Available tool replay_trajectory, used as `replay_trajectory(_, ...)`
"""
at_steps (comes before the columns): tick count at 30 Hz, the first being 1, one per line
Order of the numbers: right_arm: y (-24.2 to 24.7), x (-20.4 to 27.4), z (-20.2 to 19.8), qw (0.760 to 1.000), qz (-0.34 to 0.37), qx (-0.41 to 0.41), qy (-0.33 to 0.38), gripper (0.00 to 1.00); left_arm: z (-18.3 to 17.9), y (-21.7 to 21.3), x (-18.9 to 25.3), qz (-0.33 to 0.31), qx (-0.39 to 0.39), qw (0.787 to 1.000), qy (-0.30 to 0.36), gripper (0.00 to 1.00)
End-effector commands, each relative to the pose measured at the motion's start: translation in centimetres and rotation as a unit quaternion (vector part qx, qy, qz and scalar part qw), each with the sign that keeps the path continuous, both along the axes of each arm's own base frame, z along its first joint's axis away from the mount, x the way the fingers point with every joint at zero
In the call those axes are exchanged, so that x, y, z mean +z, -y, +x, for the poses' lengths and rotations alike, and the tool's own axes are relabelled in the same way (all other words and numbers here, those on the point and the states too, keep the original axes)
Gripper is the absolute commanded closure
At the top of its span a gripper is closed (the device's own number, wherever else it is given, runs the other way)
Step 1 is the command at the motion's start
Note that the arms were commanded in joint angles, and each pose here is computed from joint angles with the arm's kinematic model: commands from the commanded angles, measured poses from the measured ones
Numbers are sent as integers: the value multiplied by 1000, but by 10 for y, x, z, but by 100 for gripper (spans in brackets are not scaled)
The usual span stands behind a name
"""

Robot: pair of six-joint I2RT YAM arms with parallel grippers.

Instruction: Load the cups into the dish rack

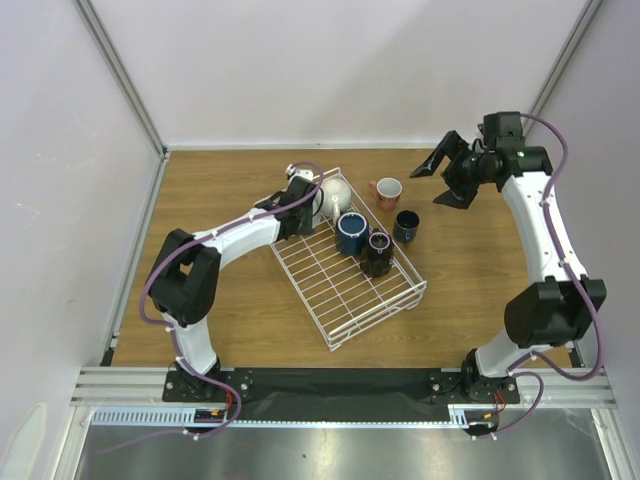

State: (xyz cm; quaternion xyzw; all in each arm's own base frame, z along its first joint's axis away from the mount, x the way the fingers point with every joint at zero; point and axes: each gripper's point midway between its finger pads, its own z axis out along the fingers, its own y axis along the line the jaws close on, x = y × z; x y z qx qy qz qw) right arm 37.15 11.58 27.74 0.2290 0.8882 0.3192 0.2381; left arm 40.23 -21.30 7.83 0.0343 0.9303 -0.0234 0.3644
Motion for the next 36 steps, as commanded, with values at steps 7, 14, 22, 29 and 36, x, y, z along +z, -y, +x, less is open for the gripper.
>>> replay_trajectory(7,18,-35,44,993,-97,-61,-29,28,19,-24,15,9,50,998,29,40)
replay_trajectory(14,28,-75,75,979,-181,-73,-66,31,5,-15,37,-33,19,999,32,21)
replay_trajectory(22,19,-127,66,964,-238,-35,-112,44,-21,11,95,-121,-70,988,66,5)
replay_trajectory(29,23,-162,65,954,-272,-3,-129,43,-51,24,139,-179,-138,971,80,5)
replay_trajectory(36,25,-187,61,947,-286,12,-144,46,-72,32,182,-223,-176,954,92,6)
